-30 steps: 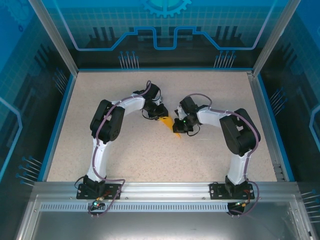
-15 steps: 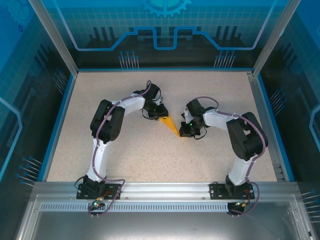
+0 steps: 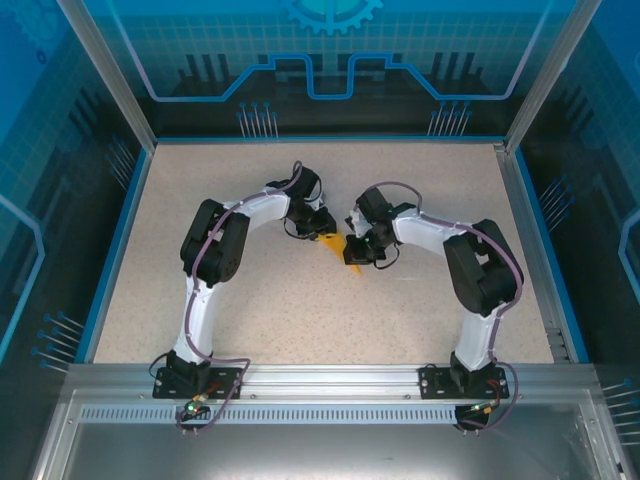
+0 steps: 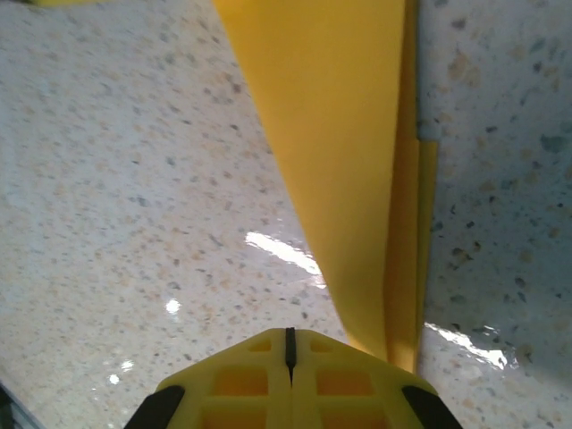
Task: Fold a paper plane with a square sheet of paper (pick it up from the middle)
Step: Fold the wing for the fifth time at the center of the table.
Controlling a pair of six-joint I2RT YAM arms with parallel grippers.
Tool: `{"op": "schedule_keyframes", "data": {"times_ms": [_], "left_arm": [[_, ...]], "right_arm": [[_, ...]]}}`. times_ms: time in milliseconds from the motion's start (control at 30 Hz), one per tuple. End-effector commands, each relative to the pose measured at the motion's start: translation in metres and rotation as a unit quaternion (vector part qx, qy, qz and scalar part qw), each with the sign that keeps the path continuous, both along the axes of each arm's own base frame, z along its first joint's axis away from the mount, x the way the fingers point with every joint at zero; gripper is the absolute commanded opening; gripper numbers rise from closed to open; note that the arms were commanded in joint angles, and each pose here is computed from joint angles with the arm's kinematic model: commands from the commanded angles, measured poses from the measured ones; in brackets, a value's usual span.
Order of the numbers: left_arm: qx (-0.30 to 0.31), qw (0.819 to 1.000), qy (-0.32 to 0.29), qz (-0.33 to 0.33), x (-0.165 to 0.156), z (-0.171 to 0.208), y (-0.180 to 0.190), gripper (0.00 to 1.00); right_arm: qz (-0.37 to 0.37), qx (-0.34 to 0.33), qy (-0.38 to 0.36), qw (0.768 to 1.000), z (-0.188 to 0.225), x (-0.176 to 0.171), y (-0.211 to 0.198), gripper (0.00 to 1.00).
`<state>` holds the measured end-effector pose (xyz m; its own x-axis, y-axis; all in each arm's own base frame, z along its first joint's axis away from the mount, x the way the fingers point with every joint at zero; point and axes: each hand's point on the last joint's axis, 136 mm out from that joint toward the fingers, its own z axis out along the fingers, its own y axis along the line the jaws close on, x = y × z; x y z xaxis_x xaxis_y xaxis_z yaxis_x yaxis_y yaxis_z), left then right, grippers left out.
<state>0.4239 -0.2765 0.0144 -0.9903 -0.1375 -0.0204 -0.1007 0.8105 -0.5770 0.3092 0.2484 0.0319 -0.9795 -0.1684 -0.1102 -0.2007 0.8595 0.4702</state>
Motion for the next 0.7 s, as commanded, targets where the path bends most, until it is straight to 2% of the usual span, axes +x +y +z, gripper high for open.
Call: {"op": "schedule_keyframes", "data": {"times_ms": [0,300,667], "left_arm": [[0.068,0.996,0.055,0.016,-0.016,-0.057,0.028,0.23],[0.071,0.996,0.053,0.014,-0.015,-0.057,0.028,0.23],[0.075,0.996,0.055,0.015,-0.015,-0.059,0.029,0.23]], "right_arm": [[0.021,-0.008,0.031,0.999,-0.006,-0.011,-0.002,0.02],[0.022,-0.069,0.048,0.996,-0.022,-0.017,-0.029,0.01],[0.002,-0.055,0.081,0.995,-0.039,-0.027,-0.044,0.01]]}}
